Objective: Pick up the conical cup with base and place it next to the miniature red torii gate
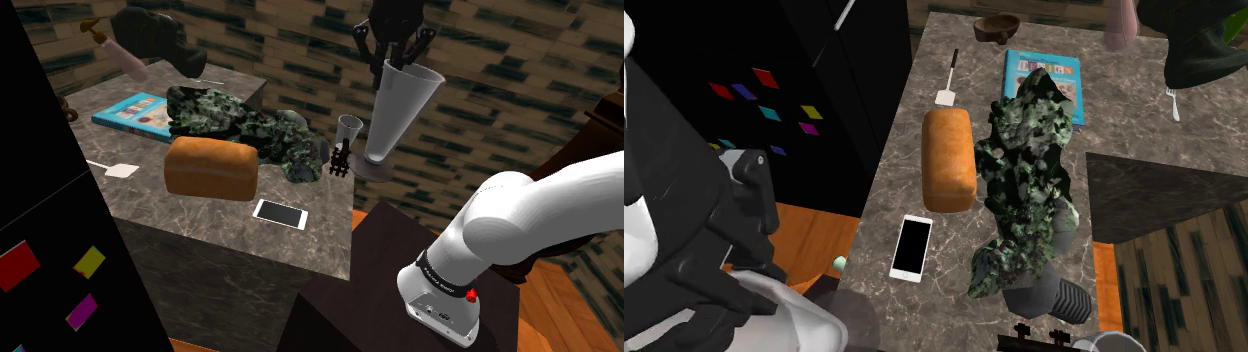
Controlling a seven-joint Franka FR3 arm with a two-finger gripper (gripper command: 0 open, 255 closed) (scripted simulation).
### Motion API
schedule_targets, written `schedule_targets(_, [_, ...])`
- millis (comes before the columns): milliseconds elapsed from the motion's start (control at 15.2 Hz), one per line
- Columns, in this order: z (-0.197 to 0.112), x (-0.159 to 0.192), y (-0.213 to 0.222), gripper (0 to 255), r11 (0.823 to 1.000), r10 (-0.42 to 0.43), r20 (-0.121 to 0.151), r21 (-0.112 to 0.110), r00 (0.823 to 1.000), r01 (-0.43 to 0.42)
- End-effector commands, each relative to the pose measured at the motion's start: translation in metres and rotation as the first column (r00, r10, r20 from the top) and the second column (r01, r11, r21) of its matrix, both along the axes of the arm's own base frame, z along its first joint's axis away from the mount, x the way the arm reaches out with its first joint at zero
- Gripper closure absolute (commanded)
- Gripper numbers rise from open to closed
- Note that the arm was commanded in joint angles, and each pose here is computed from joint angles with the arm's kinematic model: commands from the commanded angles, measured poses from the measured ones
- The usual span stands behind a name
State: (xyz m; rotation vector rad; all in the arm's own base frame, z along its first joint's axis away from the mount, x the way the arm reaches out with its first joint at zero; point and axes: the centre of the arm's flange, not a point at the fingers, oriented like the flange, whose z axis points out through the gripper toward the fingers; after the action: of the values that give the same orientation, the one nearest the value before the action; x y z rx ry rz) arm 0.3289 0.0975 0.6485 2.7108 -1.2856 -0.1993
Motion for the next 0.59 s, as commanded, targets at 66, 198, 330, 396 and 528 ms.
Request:
schedule_targets(66, [0.004, 0.014, -0.023, 255, 1.000, 0.000, 0.000, 0.000, 1.000, 0.000])
schedule_targets(198, [0.004, 0.027, -0.046, 255, 1.000, 0.000, 0.000, 0.000, 1.000, 0.000])
schedule_targets(330, [0.004, 0.040, -0.068, 255, 1.000, 0.000, 0.000, 0.000, 1.000, 0.000])
schedule_targets(396, [0.004, 0.047, -0.080, 255, 1.000, 0.000, 0.000, 0.000, 1.000, 0.000])
schedule_targets(528, [0.005, 0.060, -0.103, 255, 1.000, 0.000, 0.000, 0.000, 1.000, 0.000])
